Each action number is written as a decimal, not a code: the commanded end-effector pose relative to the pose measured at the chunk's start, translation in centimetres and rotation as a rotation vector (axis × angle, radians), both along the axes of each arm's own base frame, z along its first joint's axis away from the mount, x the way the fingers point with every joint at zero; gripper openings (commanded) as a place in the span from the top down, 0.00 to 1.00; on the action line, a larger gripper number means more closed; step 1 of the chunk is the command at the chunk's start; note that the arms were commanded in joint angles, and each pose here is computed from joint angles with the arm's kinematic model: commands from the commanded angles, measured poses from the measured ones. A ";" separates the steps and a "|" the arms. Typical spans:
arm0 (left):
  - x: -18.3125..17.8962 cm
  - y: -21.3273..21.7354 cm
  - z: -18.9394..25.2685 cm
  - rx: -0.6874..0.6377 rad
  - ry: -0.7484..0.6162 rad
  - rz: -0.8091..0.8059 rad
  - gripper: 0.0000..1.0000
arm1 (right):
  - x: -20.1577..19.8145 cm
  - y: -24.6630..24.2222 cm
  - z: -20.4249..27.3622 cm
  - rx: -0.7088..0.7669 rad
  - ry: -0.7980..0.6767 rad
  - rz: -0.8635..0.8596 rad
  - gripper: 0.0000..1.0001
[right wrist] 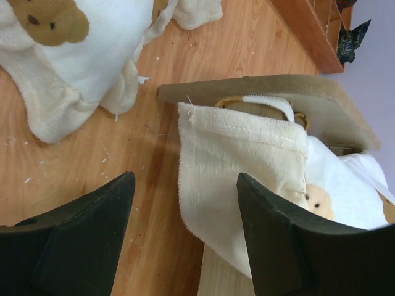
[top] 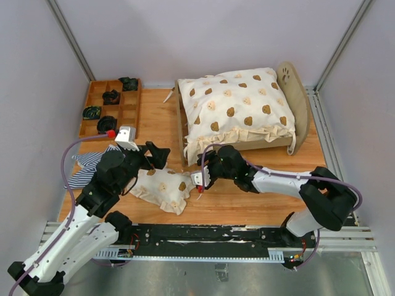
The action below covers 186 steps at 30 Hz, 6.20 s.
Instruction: Set up the pet bed
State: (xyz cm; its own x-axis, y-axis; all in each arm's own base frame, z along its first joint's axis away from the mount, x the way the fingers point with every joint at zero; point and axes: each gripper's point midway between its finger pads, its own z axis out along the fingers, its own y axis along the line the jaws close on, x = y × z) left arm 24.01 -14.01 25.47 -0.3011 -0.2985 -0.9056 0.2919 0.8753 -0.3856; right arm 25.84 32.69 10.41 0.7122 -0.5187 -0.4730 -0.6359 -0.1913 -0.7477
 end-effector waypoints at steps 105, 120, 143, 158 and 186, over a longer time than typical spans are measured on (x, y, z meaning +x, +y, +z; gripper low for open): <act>13.5 -9.2 4.7 0.571 -0.210 -0.296 1.00 | 20.7 -12.3 21.5 0.840 0.353 -0.799 1.00; 9.5 -8.1 6.6 0.538 -0.199 -0.364 1.00 | 20.4 -12.2 21.9 0.843 0.342 -0.781 1.00; 7.2 -13.3 2.6 0.410 -0.255 -0.656 0.54 | 20.0 -12.4 21.8 0.841 0.334 -0.776 1.00; 13.4 -18.6 -2.8 0.340 -0.098 -0.503 0.40 | 19.8 -12.4 22.0 0.837 0.329 -0.769 1.00; 13.3 -12.4 1.8 0.393 -0.259 -0.376 1.00 | 18.5 -12.1 22.2 0.893 0.355 -0.725 1.00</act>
